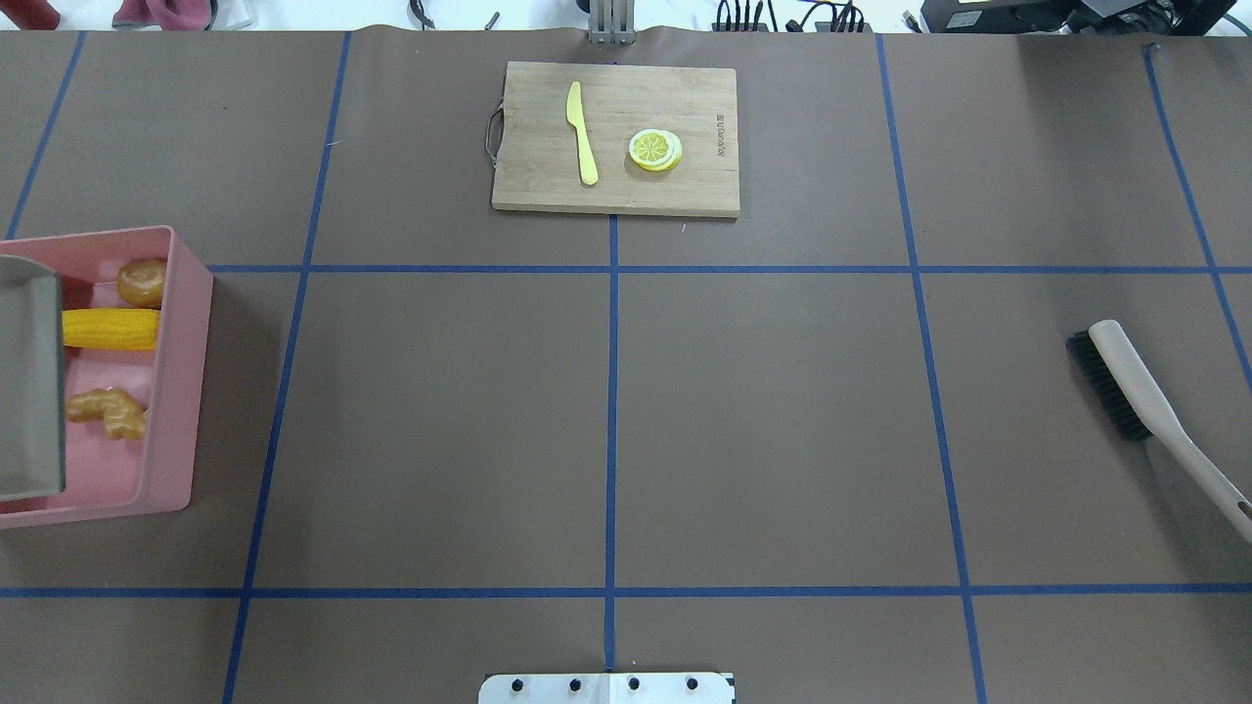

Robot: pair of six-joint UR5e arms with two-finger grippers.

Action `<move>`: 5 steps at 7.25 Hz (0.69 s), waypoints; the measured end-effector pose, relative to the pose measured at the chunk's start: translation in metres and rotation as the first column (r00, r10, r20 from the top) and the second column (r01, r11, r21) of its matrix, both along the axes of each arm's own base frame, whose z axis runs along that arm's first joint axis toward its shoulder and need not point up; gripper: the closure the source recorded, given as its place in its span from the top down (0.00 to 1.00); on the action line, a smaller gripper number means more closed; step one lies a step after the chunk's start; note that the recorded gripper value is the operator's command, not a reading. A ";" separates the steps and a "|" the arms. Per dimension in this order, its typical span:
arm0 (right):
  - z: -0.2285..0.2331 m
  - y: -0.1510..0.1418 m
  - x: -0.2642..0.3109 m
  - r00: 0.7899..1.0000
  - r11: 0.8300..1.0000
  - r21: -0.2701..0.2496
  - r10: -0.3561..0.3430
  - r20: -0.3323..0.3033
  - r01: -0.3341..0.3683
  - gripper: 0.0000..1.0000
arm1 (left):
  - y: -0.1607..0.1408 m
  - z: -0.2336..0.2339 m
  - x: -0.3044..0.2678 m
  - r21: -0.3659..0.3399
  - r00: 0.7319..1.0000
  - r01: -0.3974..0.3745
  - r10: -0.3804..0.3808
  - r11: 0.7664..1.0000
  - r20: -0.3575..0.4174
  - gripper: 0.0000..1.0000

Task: Sweep and dump trash into bin
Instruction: 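Carry the empty dustpan back and set it on the table with the left gripper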

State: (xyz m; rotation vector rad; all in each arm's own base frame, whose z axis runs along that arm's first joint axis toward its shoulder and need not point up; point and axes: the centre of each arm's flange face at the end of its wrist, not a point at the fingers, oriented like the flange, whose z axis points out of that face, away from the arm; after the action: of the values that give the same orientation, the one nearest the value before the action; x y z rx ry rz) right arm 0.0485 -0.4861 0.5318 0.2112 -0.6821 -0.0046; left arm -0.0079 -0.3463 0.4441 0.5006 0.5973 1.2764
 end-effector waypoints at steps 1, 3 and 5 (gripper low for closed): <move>0.013 0.008 0.020 1.000 1.000 -0.006 0.015 -0.015 -0.015 1.00 | -0.006 -0.011 0.023 0.059 0.999 -0.027 0.030 0.998 -0.042 0.00; 0.044 0.029 0.038 1.000 0.999 -0.041 0.014 -0.015 -0.014 1.00 | -0.025 -0.032 0.092 0.157 0.989 -0.067 0.087 0.985 -0.122 0.00; 0.065 0.032 0.039 1.000 0.997 -0.079 0.011 0.004 -0.011 1.00 | -0.048 -0.052 0.184 0.252 0.971 -0.108 0.156 0.962 -0.179 0.00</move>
State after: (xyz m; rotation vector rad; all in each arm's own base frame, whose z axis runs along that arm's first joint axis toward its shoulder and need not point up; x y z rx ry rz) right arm 0.0872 -0.4540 0.5970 0.1386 -0.6838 0.0331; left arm 0.1762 -0.3948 0.3920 0.8073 0.6529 1.4468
